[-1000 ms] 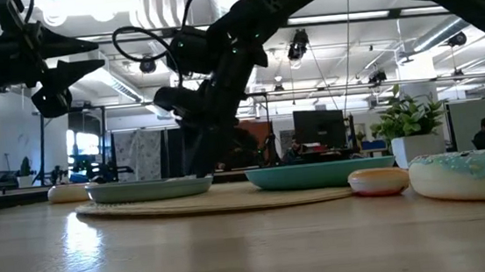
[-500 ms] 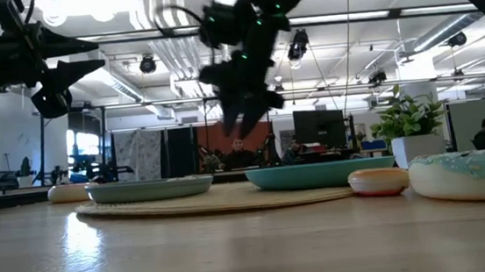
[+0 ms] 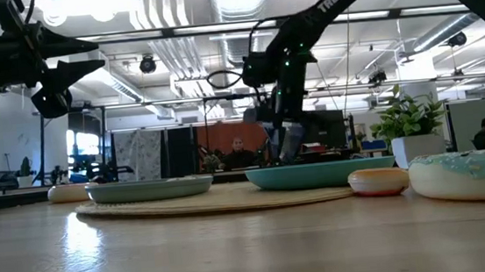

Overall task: Pick & Place donuts
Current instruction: Put the small blue donut on the light blue plate

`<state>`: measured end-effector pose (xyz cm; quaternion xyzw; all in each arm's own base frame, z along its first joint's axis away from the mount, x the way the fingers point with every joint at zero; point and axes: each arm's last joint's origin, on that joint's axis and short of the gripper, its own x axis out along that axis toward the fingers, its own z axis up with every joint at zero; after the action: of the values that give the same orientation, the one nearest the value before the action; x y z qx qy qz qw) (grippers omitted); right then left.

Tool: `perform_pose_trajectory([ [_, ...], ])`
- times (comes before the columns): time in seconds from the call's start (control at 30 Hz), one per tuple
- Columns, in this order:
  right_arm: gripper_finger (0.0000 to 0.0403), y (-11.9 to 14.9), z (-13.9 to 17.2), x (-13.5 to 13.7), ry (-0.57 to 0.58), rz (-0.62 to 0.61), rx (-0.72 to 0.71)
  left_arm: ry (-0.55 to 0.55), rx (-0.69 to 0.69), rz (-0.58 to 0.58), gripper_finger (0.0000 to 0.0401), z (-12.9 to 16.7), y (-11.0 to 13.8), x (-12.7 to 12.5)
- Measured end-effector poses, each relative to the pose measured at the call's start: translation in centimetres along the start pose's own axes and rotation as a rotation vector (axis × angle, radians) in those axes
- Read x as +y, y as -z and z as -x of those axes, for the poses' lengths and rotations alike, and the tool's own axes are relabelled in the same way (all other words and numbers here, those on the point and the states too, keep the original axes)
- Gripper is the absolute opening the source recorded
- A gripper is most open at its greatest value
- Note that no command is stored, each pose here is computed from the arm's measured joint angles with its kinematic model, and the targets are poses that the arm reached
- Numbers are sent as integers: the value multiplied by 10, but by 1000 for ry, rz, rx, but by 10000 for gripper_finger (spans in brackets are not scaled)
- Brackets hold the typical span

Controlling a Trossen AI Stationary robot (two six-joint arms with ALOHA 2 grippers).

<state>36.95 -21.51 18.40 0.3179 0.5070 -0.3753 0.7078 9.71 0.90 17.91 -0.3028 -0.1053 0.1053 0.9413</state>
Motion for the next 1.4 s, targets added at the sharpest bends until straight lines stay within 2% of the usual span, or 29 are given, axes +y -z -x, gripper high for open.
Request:
perform_pose_trajectory([
  [0.27,154,-7,-5,-13,26,5,-4,-1,-1,22,103,0,0,0],
  [0.4,142,-8,-7,-14,-35,8,23,-2,-2,23,103,0,0,0],
  [0.73,148,-3,-15,-16,-41,-9,32,-2,-2,33,103,0,0,0],
  [0.83,150,-5,-13,-14,-77,-1,29,0,-4,110,103,0,0,0],
  [0.9,150,-6,-6,-7,-117,55,19,0,-5,187,103,0,0,0],
  [1.03,145,-6,10,13,-159,320,-32,0,-4,319,103,0,0,0],
  [1.1,143,-1,8,17,-158,427,-16,0,-4,358,103,0,0,0],
  [1.17,142,1,-2,17,-150,417,20,0,-4,376,103,0,0,0],
  [1.27,141,2,-14,10,-126,317,79,1,-4,435,103,0,0,0],
  [1.4,141,0,-1,15,-217,292,75,-23,-34,522,103,0,-1,1],
])
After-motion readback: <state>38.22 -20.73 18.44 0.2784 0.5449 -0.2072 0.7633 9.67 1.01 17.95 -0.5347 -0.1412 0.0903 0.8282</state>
